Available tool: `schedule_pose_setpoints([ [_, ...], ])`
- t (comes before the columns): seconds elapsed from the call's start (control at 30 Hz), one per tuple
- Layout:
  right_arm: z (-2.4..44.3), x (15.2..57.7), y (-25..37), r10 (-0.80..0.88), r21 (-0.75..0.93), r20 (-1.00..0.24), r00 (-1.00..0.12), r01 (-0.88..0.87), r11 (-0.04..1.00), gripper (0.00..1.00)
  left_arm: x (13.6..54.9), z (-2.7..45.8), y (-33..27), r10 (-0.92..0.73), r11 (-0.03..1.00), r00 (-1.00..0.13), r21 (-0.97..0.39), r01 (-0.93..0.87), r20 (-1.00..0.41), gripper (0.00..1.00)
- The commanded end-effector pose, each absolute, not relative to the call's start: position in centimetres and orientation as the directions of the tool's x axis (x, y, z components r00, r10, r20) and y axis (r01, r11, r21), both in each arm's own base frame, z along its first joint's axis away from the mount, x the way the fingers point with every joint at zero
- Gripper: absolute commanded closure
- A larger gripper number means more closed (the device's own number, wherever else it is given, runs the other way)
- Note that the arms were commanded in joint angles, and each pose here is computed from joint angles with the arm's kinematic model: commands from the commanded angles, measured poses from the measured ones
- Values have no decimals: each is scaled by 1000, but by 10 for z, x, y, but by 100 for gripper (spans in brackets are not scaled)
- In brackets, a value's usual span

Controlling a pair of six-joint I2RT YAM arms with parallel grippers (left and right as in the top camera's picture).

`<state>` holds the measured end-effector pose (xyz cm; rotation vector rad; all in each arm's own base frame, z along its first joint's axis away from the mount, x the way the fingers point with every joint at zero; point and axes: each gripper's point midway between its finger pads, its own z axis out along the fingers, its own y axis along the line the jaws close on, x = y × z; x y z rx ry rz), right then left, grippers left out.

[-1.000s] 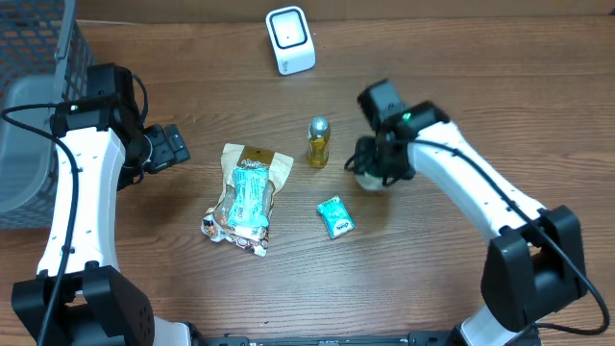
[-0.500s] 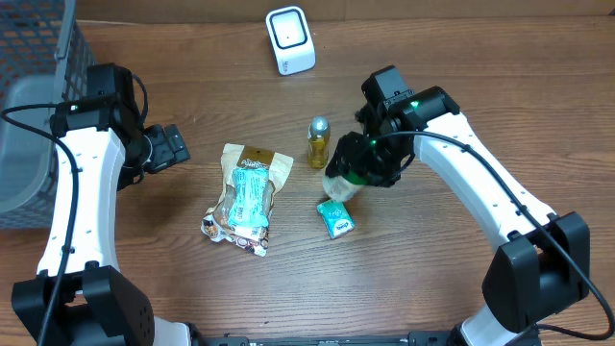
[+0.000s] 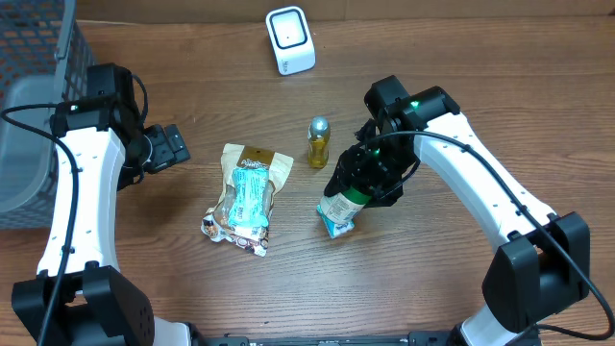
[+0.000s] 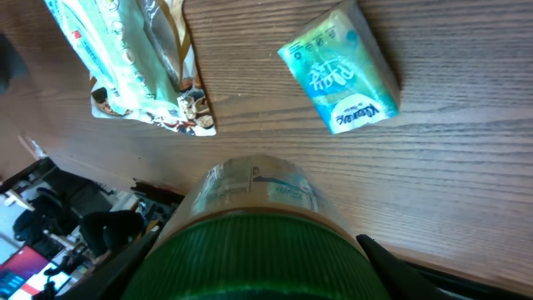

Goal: Scan the item barcode
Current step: 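Lift the pack and tilt it sideways with the right gripper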

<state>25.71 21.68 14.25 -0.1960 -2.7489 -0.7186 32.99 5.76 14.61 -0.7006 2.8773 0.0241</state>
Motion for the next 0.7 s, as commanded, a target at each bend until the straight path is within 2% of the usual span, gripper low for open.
schedule_pose_setpoints([
  [0.0, 165, 255, 227, 85, 509, 339, -937, 258, 821, 83, 331, 148, 58, -454, 889, -872, -26, -457, -184, 1],
  [0.17, 176, 241, 235, 203, 456, 513, -834, 465, 759, 83, 331, 148, 58, -454, 889, -872, -26, -457, -184, 0],
  [0.33, 176, 237, 233, 294, 375, 576, -763, 565, 735, 88, 331, 148, 58, -454, 889, -872, -26, -457, -184, 0],
  [0.57, 182, 224, 232, 342, 294, 652, -677, 641, 709, 87, 331, 148, 58, -454, 889, -872, -26, -457, -184, 0],
  [0.67, 182, 224, 231, 375, 261, 666, -645, 672, 693, 82, 331, 148, 58, -454, 889, -872, -26, -457, -184, 0],
])
